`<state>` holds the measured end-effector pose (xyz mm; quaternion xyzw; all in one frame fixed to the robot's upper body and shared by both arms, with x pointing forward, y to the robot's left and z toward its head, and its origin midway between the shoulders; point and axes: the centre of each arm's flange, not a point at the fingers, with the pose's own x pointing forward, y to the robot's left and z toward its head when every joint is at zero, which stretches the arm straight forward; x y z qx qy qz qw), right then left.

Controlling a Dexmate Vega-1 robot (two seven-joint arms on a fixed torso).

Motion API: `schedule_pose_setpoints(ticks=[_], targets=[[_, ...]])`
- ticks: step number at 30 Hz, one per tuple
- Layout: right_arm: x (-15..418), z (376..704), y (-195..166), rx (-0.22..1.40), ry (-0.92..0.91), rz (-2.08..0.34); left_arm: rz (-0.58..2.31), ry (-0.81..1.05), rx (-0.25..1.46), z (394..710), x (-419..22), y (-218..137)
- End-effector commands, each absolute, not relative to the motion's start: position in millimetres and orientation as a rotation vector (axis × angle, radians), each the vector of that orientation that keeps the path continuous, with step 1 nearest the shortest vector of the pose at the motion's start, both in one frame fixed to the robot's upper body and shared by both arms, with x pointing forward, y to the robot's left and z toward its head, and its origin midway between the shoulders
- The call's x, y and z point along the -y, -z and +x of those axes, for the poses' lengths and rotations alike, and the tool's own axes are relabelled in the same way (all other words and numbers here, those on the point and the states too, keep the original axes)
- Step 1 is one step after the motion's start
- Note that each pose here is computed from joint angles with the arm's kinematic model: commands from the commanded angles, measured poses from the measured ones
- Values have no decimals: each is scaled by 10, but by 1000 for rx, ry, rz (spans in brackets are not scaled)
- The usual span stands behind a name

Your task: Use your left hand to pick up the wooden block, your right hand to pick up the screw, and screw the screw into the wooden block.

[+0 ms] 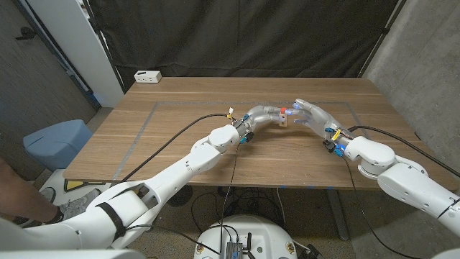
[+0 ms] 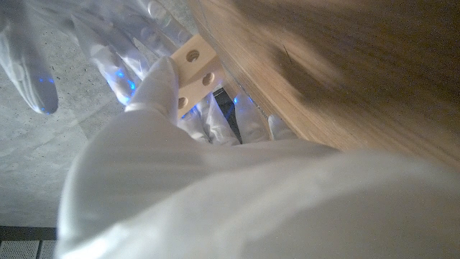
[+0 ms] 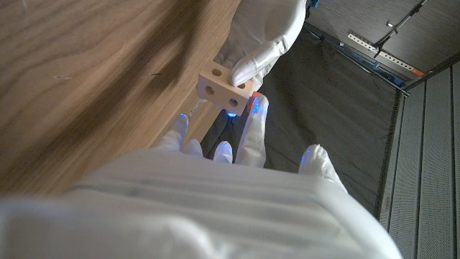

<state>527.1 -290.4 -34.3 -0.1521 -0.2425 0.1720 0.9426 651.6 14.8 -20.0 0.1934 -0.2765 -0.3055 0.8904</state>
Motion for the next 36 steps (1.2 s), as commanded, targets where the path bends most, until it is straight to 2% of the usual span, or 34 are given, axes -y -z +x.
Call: schedule_pose_setpoints(ticks=[1,14,36], targets=[[2959,5268,337,521,-291,-292,405,632,572,6530,-164,189],[2981,5312,302,532,-256,-295,405,629,572,6549,-179,179],[2909,5427,295,510,-309,-307,413,637,576,6569,-176,147]])
